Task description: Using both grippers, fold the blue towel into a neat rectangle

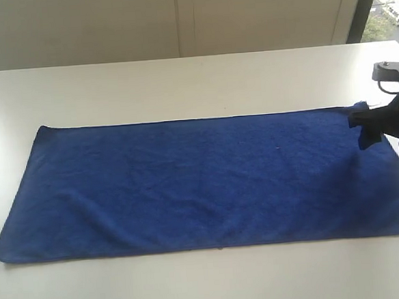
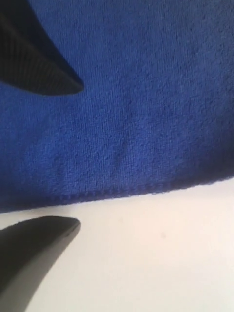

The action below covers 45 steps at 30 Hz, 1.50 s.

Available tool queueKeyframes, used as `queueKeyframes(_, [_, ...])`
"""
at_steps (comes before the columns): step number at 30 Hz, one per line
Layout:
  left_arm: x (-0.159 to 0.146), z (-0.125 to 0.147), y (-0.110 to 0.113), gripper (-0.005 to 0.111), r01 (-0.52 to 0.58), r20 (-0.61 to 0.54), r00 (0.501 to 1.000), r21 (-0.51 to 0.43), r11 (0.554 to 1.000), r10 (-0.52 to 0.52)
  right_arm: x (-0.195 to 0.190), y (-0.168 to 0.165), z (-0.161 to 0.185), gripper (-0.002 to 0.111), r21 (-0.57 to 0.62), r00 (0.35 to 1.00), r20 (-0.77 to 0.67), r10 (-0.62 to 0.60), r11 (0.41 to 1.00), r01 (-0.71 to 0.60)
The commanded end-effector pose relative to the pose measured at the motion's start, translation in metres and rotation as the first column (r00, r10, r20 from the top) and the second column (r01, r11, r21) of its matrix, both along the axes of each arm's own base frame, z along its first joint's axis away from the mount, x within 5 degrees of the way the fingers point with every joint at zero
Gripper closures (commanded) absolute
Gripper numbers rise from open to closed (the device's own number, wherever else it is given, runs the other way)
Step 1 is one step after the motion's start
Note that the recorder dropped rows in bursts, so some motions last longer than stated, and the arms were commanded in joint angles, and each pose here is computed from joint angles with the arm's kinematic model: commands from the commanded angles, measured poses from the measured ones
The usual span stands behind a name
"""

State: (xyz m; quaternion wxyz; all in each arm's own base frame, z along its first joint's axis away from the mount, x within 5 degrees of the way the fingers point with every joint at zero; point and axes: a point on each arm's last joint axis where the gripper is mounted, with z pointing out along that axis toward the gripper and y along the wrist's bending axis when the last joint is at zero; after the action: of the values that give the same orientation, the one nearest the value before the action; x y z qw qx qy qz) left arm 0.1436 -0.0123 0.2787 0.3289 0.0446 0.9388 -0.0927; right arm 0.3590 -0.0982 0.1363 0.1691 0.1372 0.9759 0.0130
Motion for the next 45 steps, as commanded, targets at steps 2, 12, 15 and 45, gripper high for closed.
queueKeyframes(2, [-0.032,0.0,-0.003,0.107,0.001,0.06,0.998,-0.016,1.0,0.0,-0.001,-0.001,-0.009,0.042,0.004,0.999,-0.042,0.018,1.0,-0.018])
queueKeyframes(12, [-0.04,0.0,-0.005,0.107,0.012,0.066,0.998,-0.014,1.0,-0.011,-0.005,0.015,-0.027,0.055,0.042,0.98,-0.163,0.113,0.993,-0.108])
queueKeyframes(15, [-0.04,0.0,-0.005,0.107,0.012,0.066,0.998,-0.014,1.0,-0.011,-0.008,0.016,-0.028,0.084,0.052,0.976,-0.184,0.117,0.993,-0.109])
queueKeyframes(45, [-0.04,0.0,-0.005,0.107,0.012,0.066,0.998,-0.014,1.0,-0.011,-0.021,-0.055,-0.002,0.108,-0.144,0.985,-0.155,-0.075,0.988,0.053])
